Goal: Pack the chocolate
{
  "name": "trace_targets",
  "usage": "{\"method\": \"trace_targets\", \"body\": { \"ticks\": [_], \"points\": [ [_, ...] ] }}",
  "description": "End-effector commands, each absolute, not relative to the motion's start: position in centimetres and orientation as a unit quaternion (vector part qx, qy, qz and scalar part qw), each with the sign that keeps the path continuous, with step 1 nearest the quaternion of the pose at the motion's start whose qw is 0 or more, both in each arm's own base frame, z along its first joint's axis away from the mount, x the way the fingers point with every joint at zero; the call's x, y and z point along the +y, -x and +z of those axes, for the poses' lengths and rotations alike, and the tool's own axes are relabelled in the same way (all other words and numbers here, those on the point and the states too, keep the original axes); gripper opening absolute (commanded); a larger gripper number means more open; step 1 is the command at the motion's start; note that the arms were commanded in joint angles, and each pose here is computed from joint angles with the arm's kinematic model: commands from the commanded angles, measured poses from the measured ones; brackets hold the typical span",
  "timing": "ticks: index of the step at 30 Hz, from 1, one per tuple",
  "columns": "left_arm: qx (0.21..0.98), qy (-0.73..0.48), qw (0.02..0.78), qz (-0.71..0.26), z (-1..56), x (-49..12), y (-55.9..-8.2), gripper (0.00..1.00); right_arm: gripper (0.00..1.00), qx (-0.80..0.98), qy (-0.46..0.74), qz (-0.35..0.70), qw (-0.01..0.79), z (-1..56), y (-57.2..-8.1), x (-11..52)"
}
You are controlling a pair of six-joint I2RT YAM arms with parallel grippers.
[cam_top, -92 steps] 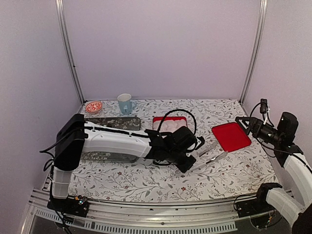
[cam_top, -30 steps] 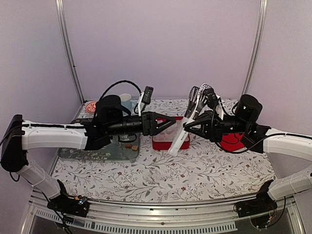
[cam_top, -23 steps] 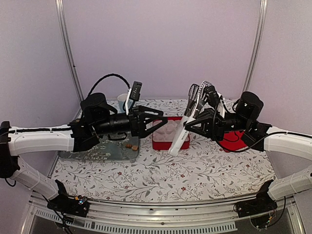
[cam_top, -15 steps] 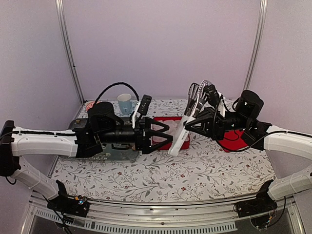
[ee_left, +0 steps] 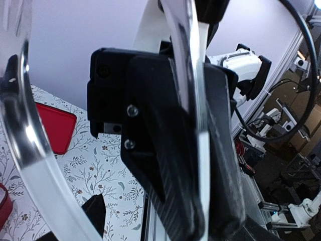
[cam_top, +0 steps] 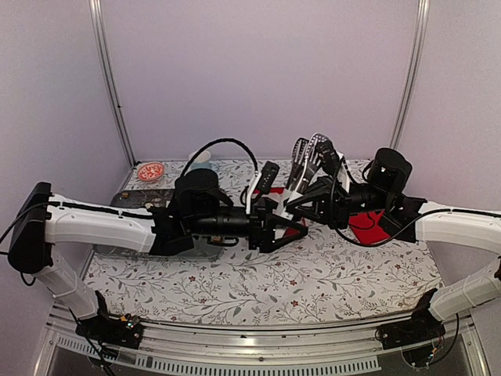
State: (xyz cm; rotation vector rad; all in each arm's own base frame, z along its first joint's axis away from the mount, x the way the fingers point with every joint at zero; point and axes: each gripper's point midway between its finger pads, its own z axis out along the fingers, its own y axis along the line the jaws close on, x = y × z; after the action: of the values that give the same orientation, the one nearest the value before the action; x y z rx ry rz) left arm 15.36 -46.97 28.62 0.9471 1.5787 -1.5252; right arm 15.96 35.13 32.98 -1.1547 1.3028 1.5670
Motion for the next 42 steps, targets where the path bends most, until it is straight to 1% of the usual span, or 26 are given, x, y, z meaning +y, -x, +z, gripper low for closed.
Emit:
{"method": "trace_targets", "body": {
  "ticks": [1, 8, 9, 11, 13, 15, 16, 17, 19, 21, 23, 24, 27, 31, 33, 35, 39, 40, 41, 42],
  "points": [
    [0.59, -0.354, 0.395, -0.608, 31.1, -47.9, -15.8, 0.72, 0.0, 0.481, 0.461, 0.619, 0.416, 35.0, -15.6, 35.6],
    [0.594, -0.333, 0.403, -0.612, 30.6, -47.1, -16.1, 0.54, 0.0, 0.485, 0.451, 0.61, 0.436, 35.1, -15.7, 35.0],
    [0.592, -0.332, 0.406, -0.612, 30.5, -46.9, -16.1, 0.5, 0.0, 0.485, 0.449, 0.608, 0.441, 35.2, -15.7, 34.9],
    [0.593, -0.329, 0.409, -0.61, 30.4, -46.6, -16.1, 0.4, 0.0, 0.485, 0.446, 0.605, 0.447, 35.2, -15.7, 34.8],
    [0.596, -0.335, 0.409, -0.605, 30.0, -46.5, -16.1, 0.34, 0.0, 0.486, 0.442, 0.6, 0.457, 35.3, -15.9, 34.6],
    [0.597, -0.338, 0.408, -0.602, 29.9, -46.4, -16.0, 0.32, 0.08, 0.489, 0.435, 0.597, 0.464, 35.5, -16.0, 34.4],
    [0.599, -0.34, 0.408, -0.6, 29.8, -46.4, -16.0, 0.31, 0.16, 0.489, 0.432, 0.596, 0.467, 35.7, -16.1, 34.3],
    [0.6, -0.34, 0.409, -0.597, 29.8, -46.3, -16.1, 0.3, 0.25, 0.49, 0.428, 0.594, 0.472, 35.9, -16.2, 34.2],
    [0.603, -0.342, 0.411, -0.592, 29.8, -46.3, -16.1, 0.3, 0.37, 0.492, 0.419, 0.59, 0.484, 36.3, -16.5, 33.9],
    [0.605, -0.344, 0.412, -0.588, 29.8, -46.2, -16.1, 0.29, 0.46, 0.494, 0.409, 0.586, 0.495, 36.7, -16.8, 33.5],
    [0.606, -0.345, 0.413, -0.586, 29.7, -46.1, -16.2, 0.29, 0.47, 0.495, 0.402, 0.581, 0.505, 37.0, -17.0, 33.0],
    [0.607, -0.346, 0.411, -0.586, 29.7, -46.2, -16.1, 0.29, 0.47, 0.495, 0.4, 0.58, 0.508, 37.1, -17.2, 32.9],
    [0.608, -0.348, 0.408, -0.586, 29.5, -46.2, -16.0, 0.27, 0.42, 0.499, 0.399, 0.581, 0.504, 37.0, -17.6, 32.9],
    [0.604, -0.36, 0.4, -0.589, 29.7, -46.4, -15.6, 0.26, 0.44, 0.505, 0.404, 0.588, 0.487, 36.3, -17.7, 33.4],
    [0.599, -0.366, 0.397, -0.591, 30.0, -46.5, -15.3, 0.26, 0.41, 0.508, 0.406, 0.591, 0.478, 35.9, -17.8, 33.7],
    [0.595, -0.369, 0.394, -0.595, 30.2, -46.5, -15.1, 0.26, 0.33, 0.509, 0.409, 0.594, 0.47, 35.5, -17.9, 34.0],
    [0.593, -0.373, 0.394, -0.595, 30.3, -46.5, -15.1, 0.25, 0.13, 0.505, 0.412, 0.598, 0.466, 35.7, -17.7, 34.1],
    [0.594, -0.372, 0.393, -0.595, 30.2, -46.4, -15.1, 0.26, 0.1, 0.503, 0.413, 0.599, 0.467, 35.9, -17.6, 34.1],
    [0.595, -0.37, 0.395, -0.595, 30.1, -46.2, -15.2, 0.27, 0.07, 0.501, 0.413, 0.6, 0.468, 36.0, -17.5, 34.0],
    [0.598, -0.363, 0.398, -0.594, 30.1, -45.9, -15.5, 0.32, 0.04, 0.498, 0.413, 0.6, 0.47, 36.2, -17.5, 33.9]
  ]
}}
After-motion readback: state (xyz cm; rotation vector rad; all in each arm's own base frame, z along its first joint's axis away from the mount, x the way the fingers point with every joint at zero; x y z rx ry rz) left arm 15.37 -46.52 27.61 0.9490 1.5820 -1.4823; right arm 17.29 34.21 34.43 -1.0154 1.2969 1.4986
